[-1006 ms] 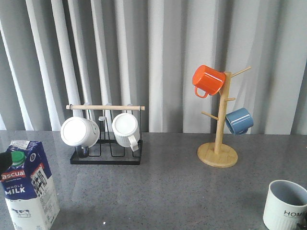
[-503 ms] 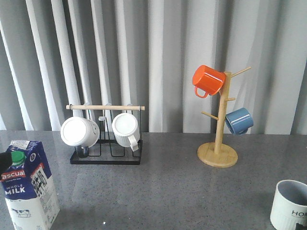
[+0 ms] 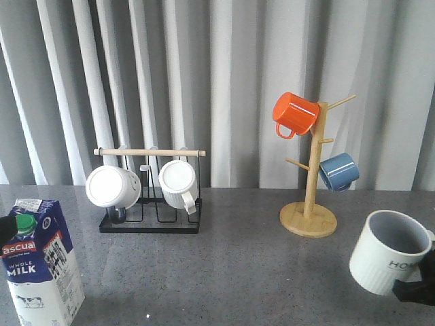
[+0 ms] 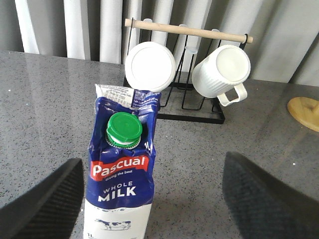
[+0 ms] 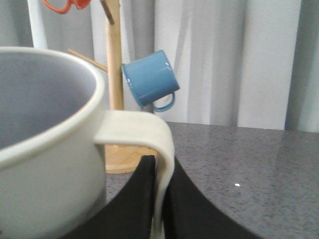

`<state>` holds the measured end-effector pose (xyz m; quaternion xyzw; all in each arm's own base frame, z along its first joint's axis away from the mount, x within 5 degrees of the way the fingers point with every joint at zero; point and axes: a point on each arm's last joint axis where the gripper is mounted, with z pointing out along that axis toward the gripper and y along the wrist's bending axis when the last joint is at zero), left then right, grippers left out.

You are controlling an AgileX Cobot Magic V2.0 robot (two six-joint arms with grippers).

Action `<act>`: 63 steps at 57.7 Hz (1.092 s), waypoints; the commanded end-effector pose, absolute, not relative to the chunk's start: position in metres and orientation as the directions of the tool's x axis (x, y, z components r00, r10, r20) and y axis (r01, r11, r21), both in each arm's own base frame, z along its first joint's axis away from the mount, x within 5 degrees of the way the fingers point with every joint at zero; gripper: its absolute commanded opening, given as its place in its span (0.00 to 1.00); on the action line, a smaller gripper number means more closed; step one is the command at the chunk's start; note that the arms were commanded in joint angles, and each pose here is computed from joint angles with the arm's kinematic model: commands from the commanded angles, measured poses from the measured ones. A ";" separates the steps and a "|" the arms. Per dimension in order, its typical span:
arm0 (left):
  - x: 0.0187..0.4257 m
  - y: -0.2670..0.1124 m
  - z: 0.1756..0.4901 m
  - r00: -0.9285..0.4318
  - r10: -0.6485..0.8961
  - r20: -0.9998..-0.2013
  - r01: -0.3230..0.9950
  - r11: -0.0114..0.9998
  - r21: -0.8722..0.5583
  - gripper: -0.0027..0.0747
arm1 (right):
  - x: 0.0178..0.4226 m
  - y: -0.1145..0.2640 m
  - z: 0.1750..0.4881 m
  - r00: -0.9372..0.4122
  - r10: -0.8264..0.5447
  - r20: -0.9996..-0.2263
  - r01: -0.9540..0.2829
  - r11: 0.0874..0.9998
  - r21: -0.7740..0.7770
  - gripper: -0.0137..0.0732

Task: Place milk next to cup

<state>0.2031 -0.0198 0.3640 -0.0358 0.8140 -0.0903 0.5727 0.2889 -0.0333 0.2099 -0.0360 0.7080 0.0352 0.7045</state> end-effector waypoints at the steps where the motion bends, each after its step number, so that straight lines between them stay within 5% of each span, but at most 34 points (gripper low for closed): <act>1: 0.203 -0.021 0.383 -0.234 -0.174 -0.956 0.067 0.979 -0.195 0.74 | 0.292 -0.009 0.238 0.071 0.089 -0.994 -0.080 0.993 0.083 0.15; 16: 0.203 -0.021 0.382 -0.251 -0.172 -0.953 0.065 0.979 -0.194 0.74 | 0.309 0.066 0.241 -0.058 0.052 -0.997 -0.093 0.994 0.057 0.15; 32: 0.202 -0.021 0.380 -0.267 -0.170 -0.948 0.063 0.979 -0.194 0.74 | 0.323 0.103 0.214 -0.160 0.002 -0.987 -0.023 1.000 0.006 0.15; 63: 0.202 -0.021 0.380 -0.271 -0.170 -0.947 0.062 0.979 -0.194 0.74 | 0.328 0.111 0.182 -0.180 0.030 -0.983 0.061 0.998 0.019 0.15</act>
